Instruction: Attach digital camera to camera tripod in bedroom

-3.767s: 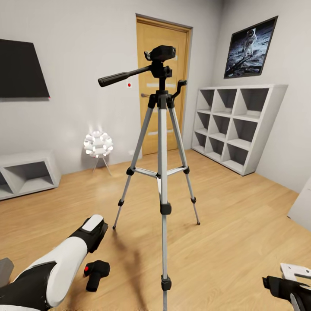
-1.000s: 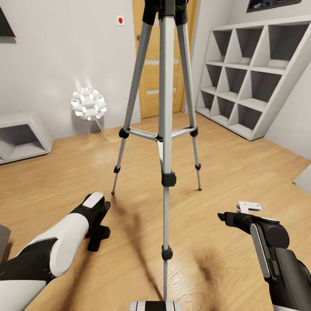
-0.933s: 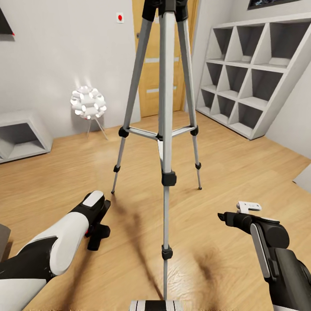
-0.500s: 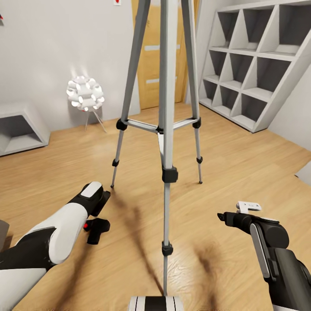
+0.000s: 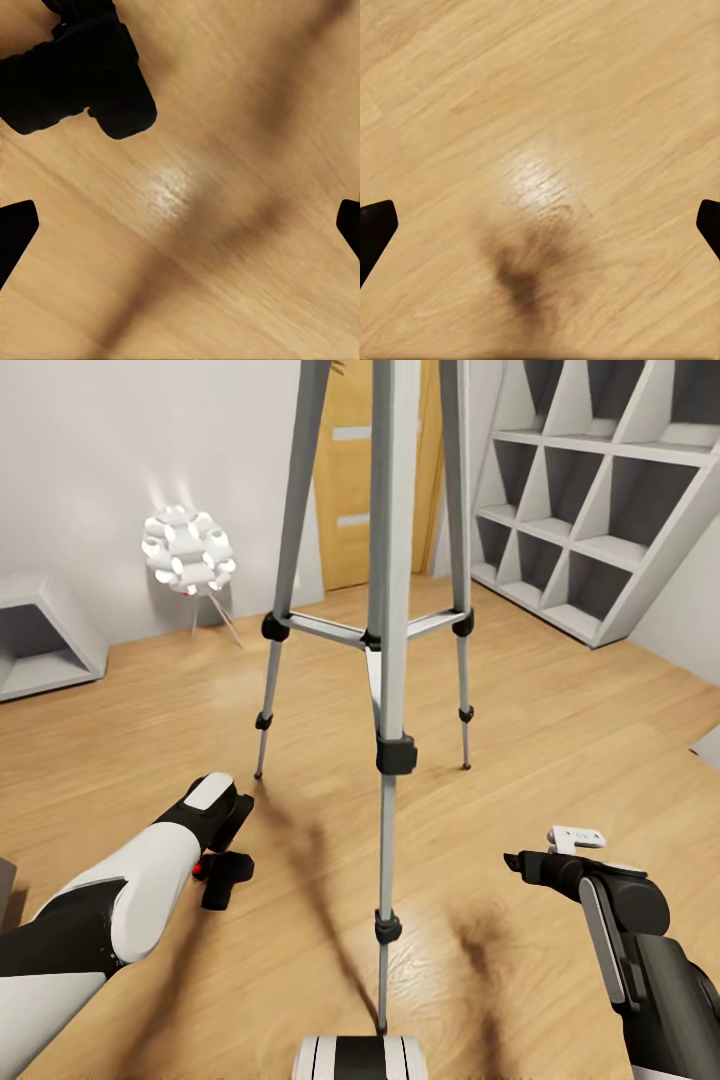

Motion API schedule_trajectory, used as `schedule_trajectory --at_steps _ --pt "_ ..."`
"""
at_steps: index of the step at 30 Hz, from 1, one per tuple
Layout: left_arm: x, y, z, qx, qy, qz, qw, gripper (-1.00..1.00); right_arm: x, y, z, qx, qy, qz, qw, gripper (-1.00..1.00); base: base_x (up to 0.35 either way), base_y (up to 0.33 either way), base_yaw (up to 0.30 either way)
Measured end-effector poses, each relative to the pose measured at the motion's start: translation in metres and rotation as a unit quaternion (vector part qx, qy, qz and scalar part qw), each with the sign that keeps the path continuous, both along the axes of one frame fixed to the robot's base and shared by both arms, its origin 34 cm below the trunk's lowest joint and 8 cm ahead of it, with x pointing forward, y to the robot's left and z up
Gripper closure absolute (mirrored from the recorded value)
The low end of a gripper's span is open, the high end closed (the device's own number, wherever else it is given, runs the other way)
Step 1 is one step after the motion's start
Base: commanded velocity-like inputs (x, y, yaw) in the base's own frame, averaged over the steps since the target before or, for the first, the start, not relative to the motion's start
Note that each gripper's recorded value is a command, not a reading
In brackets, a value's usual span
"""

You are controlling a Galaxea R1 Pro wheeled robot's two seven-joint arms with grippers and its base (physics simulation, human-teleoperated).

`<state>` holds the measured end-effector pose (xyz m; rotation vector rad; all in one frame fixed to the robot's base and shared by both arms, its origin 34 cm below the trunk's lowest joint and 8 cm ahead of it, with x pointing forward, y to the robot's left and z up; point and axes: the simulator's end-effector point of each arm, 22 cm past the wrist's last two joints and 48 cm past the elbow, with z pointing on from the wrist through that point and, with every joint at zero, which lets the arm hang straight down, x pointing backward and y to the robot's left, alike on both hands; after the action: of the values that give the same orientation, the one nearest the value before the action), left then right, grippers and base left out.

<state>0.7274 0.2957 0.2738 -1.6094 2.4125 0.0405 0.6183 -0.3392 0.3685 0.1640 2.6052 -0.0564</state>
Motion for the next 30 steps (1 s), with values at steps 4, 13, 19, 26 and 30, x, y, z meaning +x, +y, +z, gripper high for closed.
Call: schedule_trajectory --at_steps 4,13,19,26,30 --pt "-0.004 0.001 -0.011 0.000 0.008 0.000 1.0000 -1.00 -0.002 0.001 -0.009 0.000 0.008 0.001 1.0000 -1.00 0.000 0.000 0.000" --pt "-0.013 0.000 -0.035 0.000 0.026 -0.001 0.9997 -1.00 -0.008 0.001 -0.030 0.000 0.027 0.001 0.9996 -1.00 0.000 0.000 0.000" --pt "-0.018 -0.002 -0.051 -0.001 0.037 -0.002 0.9993 -1.00 -0.012 0.001 -0.043 0.000 0.039 0.001 0.9992 -1.00 0.000 0.000 0.000" --pt "-0.023 -0.003 -0.066 -0.001 0.047 -0.002 0.9989 -1.00 -0.016 0.002 -0.057 0.001 0.052 0.002 0.9987 -1.00 0.000 0.000 0.000" --pt "-0.023 -0.002 -0.066 0.001 0.046 0.001 0.9989 -1.00 -0.017 0.003 -0.057 0.001 0.052 0.002 0.9987 -1.00 0.000 0.000 0.000"
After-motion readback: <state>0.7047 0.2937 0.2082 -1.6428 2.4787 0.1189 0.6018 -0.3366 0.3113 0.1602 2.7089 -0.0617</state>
